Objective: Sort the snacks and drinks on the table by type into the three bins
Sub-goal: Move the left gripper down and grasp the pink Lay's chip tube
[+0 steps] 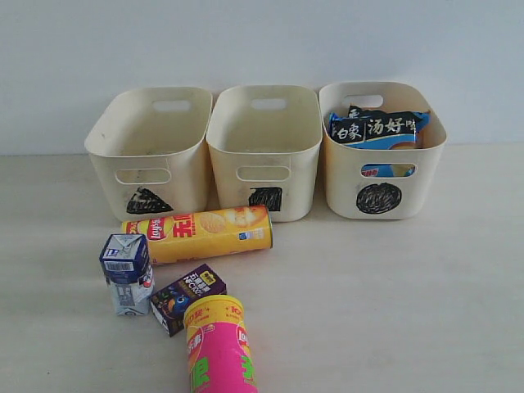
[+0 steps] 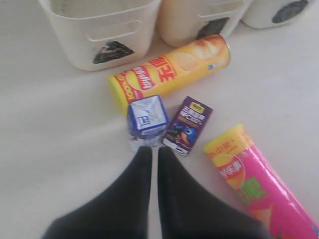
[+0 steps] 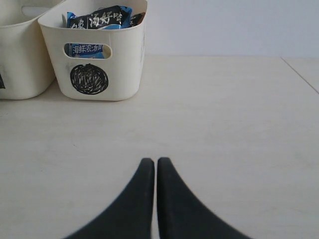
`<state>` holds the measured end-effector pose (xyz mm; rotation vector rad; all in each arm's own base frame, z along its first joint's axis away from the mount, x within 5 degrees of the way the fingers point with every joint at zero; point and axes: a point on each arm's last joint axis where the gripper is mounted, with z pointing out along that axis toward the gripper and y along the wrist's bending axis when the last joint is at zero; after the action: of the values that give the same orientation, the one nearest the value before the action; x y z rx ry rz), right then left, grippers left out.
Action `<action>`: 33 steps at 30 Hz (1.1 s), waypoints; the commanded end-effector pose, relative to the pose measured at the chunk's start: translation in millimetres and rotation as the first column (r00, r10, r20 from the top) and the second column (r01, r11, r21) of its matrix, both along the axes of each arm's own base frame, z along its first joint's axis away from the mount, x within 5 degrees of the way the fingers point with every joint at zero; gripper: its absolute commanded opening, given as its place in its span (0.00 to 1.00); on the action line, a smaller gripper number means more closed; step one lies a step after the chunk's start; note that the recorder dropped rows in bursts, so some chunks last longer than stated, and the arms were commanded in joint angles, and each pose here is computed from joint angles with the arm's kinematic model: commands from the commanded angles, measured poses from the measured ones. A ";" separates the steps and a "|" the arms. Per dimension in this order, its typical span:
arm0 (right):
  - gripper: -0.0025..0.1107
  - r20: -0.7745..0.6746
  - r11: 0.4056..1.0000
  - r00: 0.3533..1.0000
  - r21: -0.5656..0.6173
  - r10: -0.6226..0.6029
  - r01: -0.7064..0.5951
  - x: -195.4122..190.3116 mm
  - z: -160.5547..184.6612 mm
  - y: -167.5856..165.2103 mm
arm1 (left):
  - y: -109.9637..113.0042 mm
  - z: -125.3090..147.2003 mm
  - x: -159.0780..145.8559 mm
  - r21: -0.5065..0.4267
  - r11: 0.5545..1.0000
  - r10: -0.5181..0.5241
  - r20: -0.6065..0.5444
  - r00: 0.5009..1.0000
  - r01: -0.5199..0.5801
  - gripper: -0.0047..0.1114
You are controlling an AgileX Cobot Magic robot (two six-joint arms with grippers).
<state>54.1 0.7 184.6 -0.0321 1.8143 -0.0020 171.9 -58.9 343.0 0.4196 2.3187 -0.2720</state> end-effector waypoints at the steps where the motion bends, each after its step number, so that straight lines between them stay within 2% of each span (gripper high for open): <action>1: 0.02 0.008 1.000 1.000 -0.012 -0.004 0.004 -0.1 -0.6 -0.5 | -26.3 -6.9 3.1 -0.014 0.994 -0.111 -0.043 0.993 0.111 0.08; 8: 0.02 0.008 1.000 1.000 -0.012 -0.004 0.004 -0.1 -0.6 -0.5 | -68.7 -30.3 11.8 -0.006 0.970 -0.242 -0.123 0.963 0.243 0.08; 16: 0.02 0.008 1.000 1.000 -0.012 -0.004 0.004 -0.1 -0.6 -0.5 | -117.2 -71.3 14.4 0.019 0.937 -0.331 -0.270 0.904 0.349 0.08; 22: 0.02 0.008 1.000 1.000 -0.012 -0.004 0.004 -0.1 -0.6 -0.5 | -141.0 -98.1 13.5 0.062 0.938 -0.293 -0.380 0.877 0.340 0.08; 24: 0.02 0.008 1.000 1.000 -0.012 -0.004 0.004 -0.1 -0.6 -0.5 | -149.9 -96.7 13.6 0.072 0.938 -0.280 -0.414 0.866 0.338 0.08; 26: 0.02 0.008 1.000 1.000 -0.012 -0.004 0.004 -0.1 -0.6 -0.5 | -157.6 -87.0 16.0 0.046 0.938 -0.300 -0.384 0.873 0.343 0.08; 30: 0.02 0.008 1.000 1.000 -0.012 -0.004 0.004 -0.1 -0.6 -0.5 | -163.4 -73.8 20.6 0.021 0.935 -0.326 -0.337 0.883 0.353 0.08; 33: 0.02 0.008 1.000 1.000 -0.012 -0.004 0.004 -0.1 -0.6 -0.5 | -163.9 -74.2 21.3 0.020 0.936 -0.327 -0.331 0.885 0.353 0.08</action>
<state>54.0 0.6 184.7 -0.0336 1.8127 -0.0045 193.0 -220.2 266.8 0.8897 2.5894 -0.4315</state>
